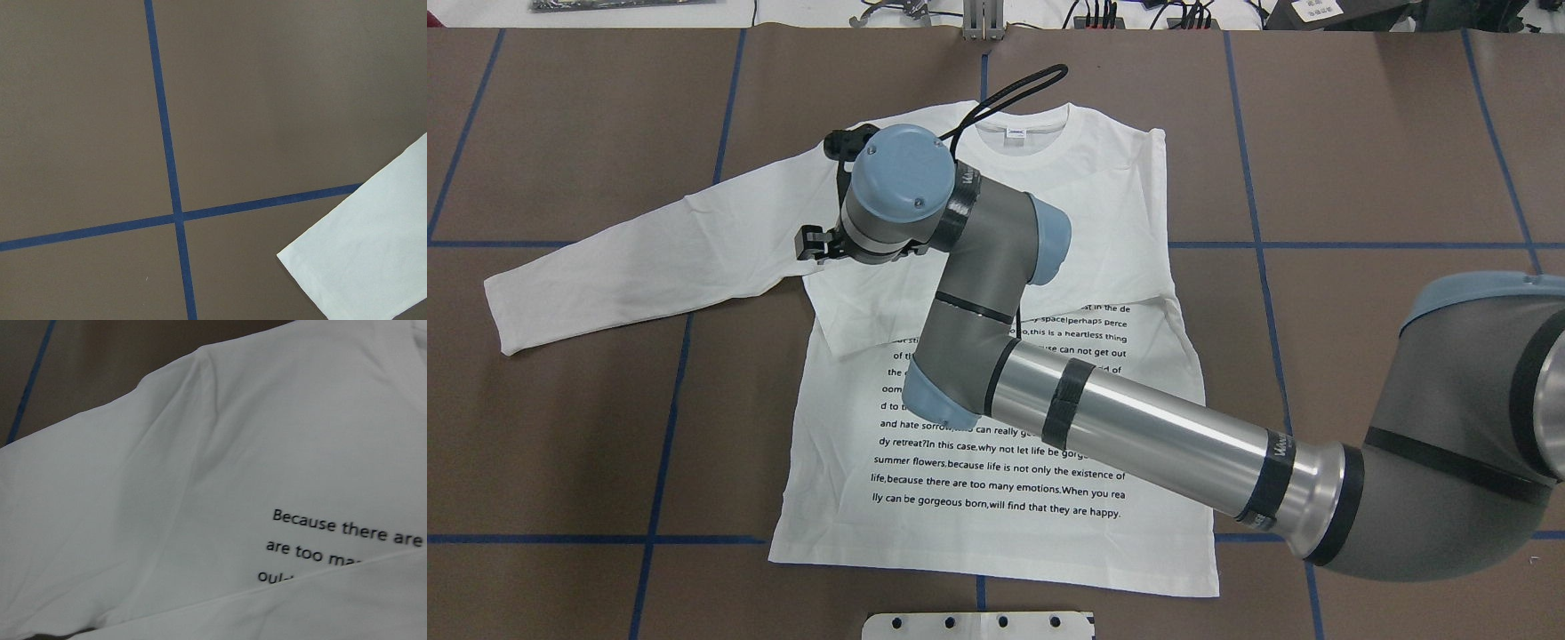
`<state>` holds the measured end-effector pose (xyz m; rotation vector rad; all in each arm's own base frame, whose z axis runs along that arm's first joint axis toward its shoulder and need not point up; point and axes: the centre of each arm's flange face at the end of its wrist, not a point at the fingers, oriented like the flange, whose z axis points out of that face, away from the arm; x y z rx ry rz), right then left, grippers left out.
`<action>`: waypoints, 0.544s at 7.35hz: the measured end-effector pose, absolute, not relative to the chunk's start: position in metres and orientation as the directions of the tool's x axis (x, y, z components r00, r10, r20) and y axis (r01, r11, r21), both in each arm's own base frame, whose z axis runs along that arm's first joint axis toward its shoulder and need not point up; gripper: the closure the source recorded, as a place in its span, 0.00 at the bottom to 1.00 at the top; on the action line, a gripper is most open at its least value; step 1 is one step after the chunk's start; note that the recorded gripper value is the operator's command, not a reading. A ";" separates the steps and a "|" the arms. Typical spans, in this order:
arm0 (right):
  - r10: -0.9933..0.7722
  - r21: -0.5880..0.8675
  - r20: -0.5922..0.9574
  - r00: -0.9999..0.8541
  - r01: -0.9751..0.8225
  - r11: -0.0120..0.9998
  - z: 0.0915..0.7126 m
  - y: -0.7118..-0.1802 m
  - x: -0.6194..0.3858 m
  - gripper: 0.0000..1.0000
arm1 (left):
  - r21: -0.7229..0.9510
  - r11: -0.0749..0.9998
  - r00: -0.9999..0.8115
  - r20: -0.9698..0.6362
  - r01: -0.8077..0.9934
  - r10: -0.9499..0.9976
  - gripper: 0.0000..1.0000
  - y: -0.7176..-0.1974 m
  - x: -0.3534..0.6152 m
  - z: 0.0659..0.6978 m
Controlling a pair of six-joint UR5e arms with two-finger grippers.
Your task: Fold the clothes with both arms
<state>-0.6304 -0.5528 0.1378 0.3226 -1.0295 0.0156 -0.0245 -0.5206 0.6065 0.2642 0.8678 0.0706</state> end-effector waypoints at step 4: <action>-0.089 0.281 0.757 0.648 -0.199 0.939 0.240 -0.609 -0.536 0.02 | 0.271 0.961 0.644 -0.744 0.050 0.176 0.00 -0.523 -0.024 0.597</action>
